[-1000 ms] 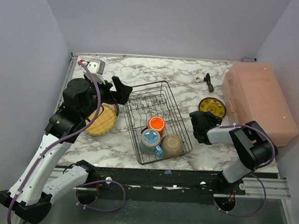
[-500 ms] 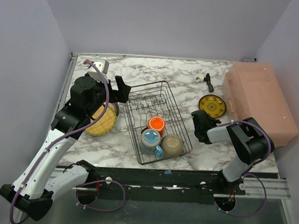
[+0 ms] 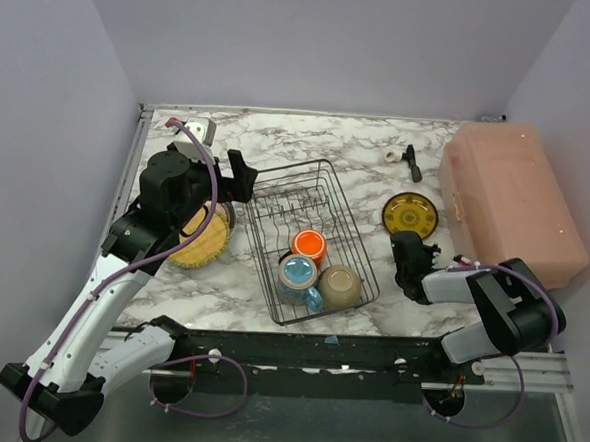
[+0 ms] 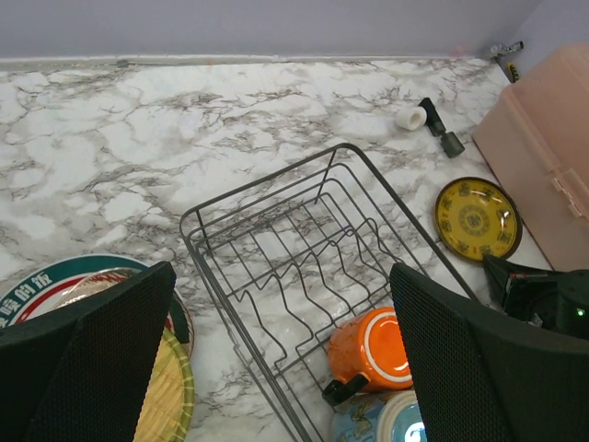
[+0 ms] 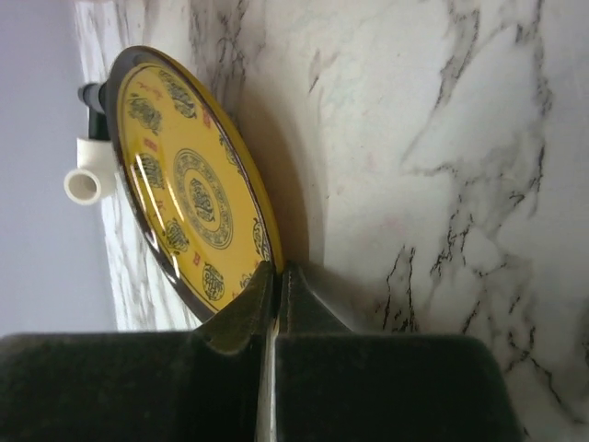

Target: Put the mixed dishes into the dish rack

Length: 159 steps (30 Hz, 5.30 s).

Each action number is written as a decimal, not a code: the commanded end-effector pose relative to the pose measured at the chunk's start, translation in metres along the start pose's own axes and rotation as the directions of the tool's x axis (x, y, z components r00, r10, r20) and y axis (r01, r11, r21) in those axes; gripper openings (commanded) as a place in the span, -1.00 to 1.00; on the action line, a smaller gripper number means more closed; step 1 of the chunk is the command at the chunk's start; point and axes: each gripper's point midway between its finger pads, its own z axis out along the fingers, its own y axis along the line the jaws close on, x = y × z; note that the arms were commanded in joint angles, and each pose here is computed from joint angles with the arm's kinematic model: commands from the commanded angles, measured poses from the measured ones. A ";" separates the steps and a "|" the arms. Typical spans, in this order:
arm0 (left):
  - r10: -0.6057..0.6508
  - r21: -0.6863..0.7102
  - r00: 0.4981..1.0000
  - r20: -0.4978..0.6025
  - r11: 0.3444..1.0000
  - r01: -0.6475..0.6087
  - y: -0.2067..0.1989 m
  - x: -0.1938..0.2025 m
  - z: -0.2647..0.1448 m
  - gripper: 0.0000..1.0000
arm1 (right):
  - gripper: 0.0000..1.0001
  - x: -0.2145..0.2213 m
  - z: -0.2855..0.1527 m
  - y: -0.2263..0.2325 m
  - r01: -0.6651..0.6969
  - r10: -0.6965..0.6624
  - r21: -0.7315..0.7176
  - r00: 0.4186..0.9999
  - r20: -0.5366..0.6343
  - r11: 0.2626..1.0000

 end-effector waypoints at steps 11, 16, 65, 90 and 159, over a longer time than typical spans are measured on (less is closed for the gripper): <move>-0.019 0.071 1.000 -0.018 0.997 0.020 -0.015 0.000 0.003 0.97 | -1.00 -0.015 -0.047 0.075 0.492 -0.503 -0.175 0.864 -0.026 0.853; -0.019 0.079 0.999 -0.041 0.997 0.022 -0.017 0.005 0.006 0.97 | -1.00 -0.024 -0.069 0.115 0.644 -0.666 -0.303 0.745 0.039 0.702; 0.016 0.020 0.998 -0.068 1.000 -0.014 -0.006 0.013 0.019 0.97 | -1.00 0.099 -0.180 0.156 0.981 -0.973 -0.116 -0.133 0.191 -0.157; 0.010 0.012 0.995 -0.100 1.000 -0.009 -0.004 0.020 0.026 0.97 | 0.35 0.118 -0.224 0.146 0.863 -0.985 -0.500 0.141 0.099 0.073; -0.897 -0.460 0.209 0.390 0.007 0.888 0.154 0.261 -0.037 -0.24 | 0.55 0.049 -0.287 0.126 0.491 -0.931 -0.851 0.365 0.003 0.190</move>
